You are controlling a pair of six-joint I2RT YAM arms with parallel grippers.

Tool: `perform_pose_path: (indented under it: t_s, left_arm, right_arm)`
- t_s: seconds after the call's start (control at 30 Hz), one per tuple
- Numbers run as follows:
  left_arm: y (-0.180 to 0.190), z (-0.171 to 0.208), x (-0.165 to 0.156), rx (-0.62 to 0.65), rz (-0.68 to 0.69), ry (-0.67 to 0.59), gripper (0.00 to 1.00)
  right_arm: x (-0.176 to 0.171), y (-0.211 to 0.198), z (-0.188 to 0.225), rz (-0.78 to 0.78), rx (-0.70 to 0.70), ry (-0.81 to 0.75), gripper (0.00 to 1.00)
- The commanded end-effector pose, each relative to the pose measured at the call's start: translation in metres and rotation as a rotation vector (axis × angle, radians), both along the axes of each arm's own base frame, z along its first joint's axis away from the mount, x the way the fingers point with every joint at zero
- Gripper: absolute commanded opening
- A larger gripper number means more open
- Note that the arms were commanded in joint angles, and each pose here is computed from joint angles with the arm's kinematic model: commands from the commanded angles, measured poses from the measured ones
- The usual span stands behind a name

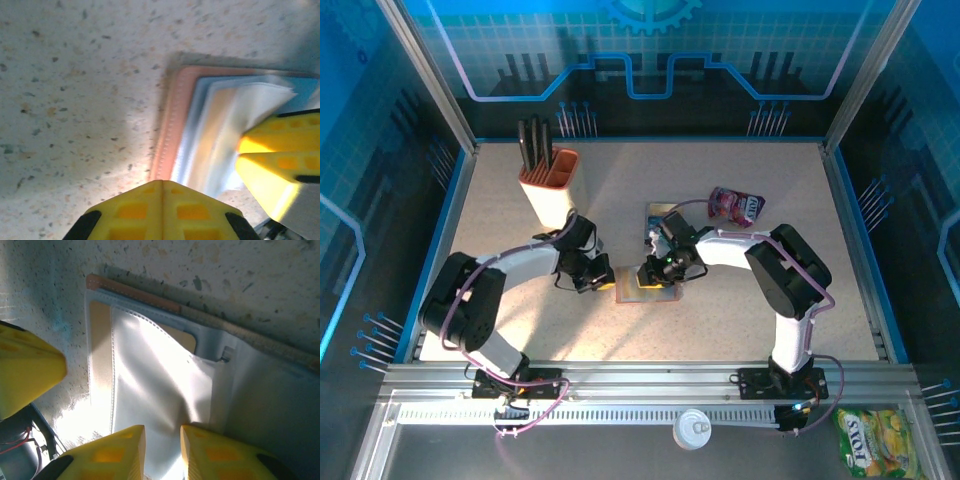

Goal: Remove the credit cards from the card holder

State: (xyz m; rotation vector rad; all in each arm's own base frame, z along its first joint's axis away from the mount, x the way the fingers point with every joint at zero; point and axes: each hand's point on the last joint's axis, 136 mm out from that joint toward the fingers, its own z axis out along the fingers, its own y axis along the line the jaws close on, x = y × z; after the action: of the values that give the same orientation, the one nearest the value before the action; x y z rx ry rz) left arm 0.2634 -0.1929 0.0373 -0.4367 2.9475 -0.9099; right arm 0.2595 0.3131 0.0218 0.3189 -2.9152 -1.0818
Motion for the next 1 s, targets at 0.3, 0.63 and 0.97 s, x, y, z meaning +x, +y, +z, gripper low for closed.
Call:
perform_pose_path:
  t_s: [0.3,0.63,0.97]
  left_arm:
    - [-0.032,0.011,0.015,-0.237,0.063,-0.03,0.3]
    - [-0.044,-0.012,0.01,-0.259,0.051,0.005,0.31]
    - [-0.046,-0.004,0.012,-0.26,0.053,0.003,0.24]
  right_arm:
    - [-0.002,-0.012,-0.01,-0.041,0.033,0.045,0.27]
    - [-0.002,-0.015,-0.013,-0.054,0.047,0.059,0.27]
    - [-0.003,-0.016,-0.015,-0.057,0.045,0.065,0.27]
